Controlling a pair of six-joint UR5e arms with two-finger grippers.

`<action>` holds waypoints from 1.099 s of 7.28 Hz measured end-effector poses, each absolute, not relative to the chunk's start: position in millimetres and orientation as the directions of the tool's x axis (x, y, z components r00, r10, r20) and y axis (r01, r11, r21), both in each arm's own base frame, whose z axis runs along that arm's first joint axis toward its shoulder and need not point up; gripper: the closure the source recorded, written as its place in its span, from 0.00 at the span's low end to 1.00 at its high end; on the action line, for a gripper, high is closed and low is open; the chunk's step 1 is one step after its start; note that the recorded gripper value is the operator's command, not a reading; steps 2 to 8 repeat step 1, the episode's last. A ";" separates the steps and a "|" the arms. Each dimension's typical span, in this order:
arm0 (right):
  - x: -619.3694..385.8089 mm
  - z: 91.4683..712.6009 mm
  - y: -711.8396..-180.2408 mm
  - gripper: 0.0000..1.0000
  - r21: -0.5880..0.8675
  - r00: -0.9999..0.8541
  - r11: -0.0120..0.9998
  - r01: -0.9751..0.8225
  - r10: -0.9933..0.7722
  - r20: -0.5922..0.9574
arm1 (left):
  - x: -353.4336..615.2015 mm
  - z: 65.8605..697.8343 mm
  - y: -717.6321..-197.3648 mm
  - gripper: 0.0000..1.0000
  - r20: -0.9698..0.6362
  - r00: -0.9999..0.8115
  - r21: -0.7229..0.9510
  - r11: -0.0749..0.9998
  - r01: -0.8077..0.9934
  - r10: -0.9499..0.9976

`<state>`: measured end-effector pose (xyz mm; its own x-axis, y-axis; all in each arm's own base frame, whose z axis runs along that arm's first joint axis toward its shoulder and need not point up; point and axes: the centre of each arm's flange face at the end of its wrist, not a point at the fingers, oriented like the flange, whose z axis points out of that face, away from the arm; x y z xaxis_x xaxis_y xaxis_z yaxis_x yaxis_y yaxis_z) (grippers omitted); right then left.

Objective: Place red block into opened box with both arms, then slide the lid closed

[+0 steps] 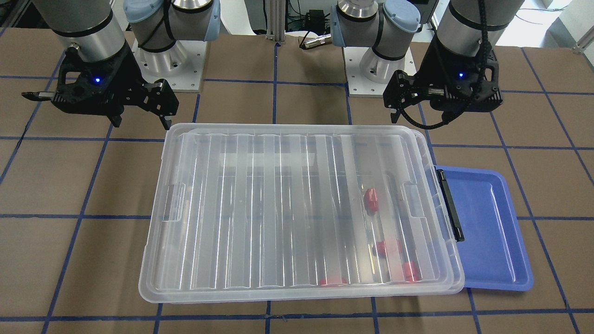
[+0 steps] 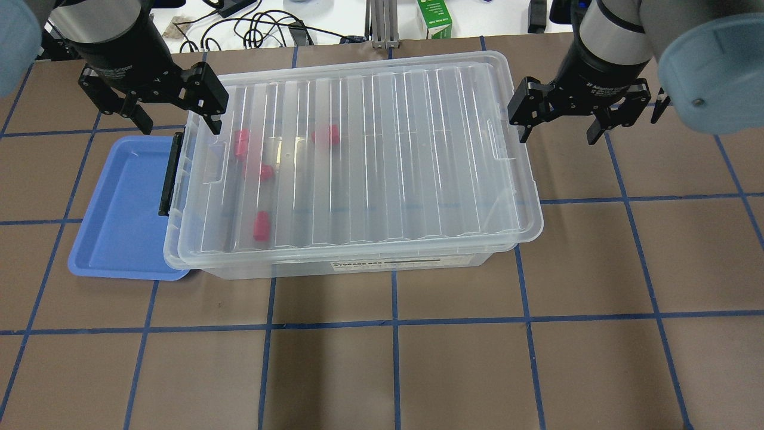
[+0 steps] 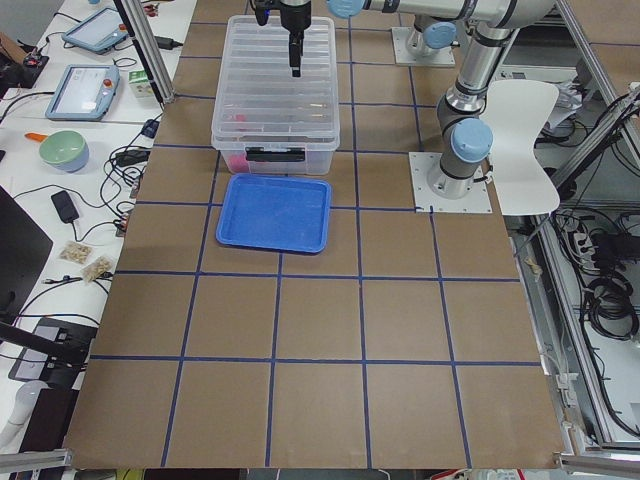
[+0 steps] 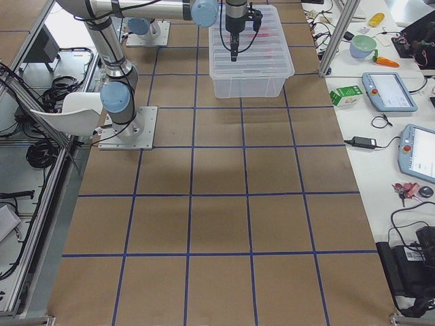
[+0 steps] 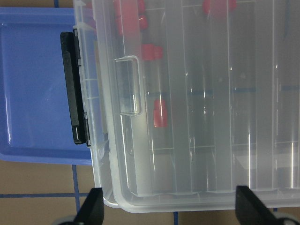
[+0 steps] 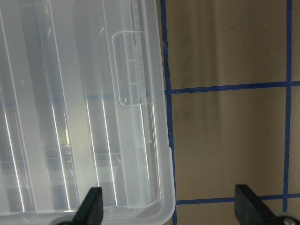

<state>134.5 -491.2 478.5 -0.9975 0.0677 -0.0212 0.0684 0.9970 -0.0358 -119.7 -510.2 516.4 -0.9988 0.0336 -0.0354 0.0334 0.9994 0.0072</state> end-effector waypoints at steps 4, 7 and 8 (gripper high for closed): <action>128.3 481.2 -490.6 0.00 -0.040 -0.997 0.996 0.080 0.079 -0.017 | -119.7 516.3 -510.7 0.00 -0.035 -0.999 0.007 0.999 0.033 0.034; 128.3 481.2 -490.6 0.00 -0.040 -0.997 0.996 0.080 0.079 -0.017 | -119.7 516.3 -510.7 0.00 -0.035 -0.999 0.007 0.999 0.033 0.034; 128.3 481.2 -490.6 0.00 -0.040 -0.997 0.996 0.080 0.079 -0.017 | -119.7 516.3 -510.7 0.00 -0.035 -0.999 0.007 0.999 0.033 0.034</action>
